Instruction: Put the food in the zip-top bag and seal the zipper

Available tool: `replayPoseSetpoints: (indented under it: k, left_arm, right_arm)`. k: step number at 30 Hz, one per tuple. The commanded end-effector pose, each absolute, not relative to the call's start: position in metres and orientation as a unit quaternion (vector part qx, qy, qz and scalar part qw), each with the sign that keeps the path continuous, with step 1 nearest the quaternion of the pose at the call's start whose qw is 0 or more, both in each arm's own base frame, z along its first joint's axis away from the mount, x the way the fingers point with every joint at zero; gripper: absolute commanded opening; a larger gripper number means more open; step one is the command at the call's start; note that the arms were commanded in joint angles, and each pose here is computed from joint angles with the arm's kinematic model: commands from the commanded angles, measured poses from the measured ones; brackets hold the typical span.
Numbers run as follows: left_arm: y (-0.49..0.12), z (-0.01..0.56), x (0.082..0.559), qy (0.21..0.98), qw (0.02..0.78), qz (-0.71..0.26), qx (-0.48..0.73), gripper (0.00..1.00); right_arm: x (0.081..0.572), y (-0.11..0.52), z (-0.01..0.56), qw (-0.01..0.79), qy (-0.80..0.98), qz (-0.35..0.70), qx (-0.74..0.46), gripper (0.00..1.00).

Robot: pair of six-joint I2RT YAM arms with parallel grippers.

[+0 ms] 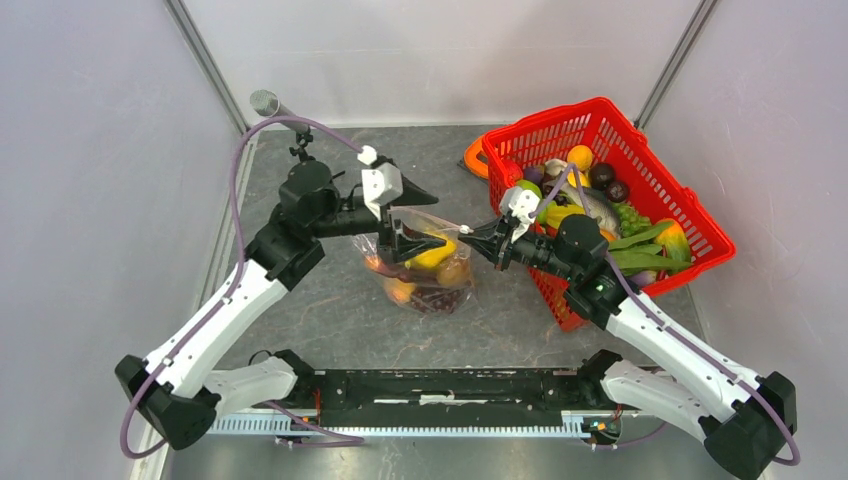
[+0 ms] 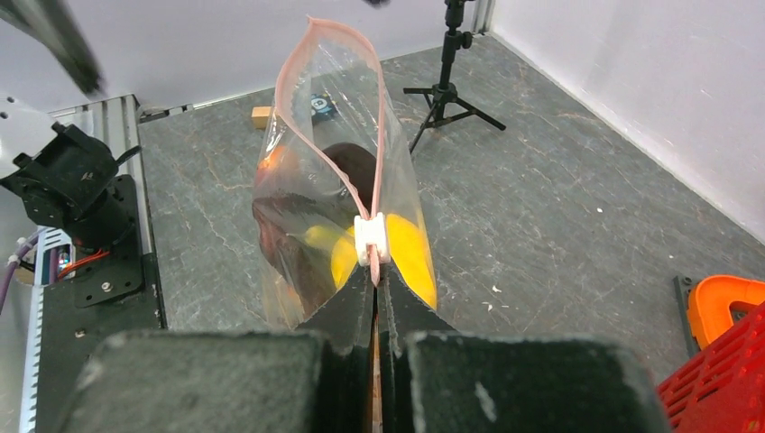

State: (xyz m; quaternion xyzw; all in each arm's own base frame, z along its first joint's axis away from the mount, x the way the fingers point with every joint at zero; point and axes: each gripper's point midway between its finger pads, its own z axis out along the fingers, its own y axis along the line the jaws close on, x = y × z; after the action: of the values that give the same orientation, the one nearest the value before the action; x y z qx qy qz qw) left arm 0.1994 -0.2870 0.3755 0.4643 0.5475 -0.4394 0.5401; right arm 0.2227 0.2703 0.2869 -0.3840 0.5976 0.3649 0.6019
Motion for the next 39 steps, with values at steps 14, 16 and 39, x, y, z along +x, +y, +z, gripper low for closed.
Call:
replayPoseSetpoints:
  k: [14, 16, 39]
  left_arm:
    - [-0.329, 0.356, 0.202, 0.444, 0.519, -0.390, 0.618, 0.59]
    - [-0.331, 0.349, 0.197, 0.444, 0.500, -0.393, 0.631, 0.55]
    - [-0.330, 0.325, 0.196, 0.469, 0.458, -0.370, 0.659, 0.07]
  right_arm:
    - [0.215, 0.277, 0.311, 0.610, 0.560, 0.382, -0.409, 0.00]
    - [0.215, 0.277, 0.312, 0.611, 0.560, 0.382, -0.409, 0.00]
    - [0.223, 0.271, 0.311, 0.620, 0.575, 0.364, -0.390, 0.00]
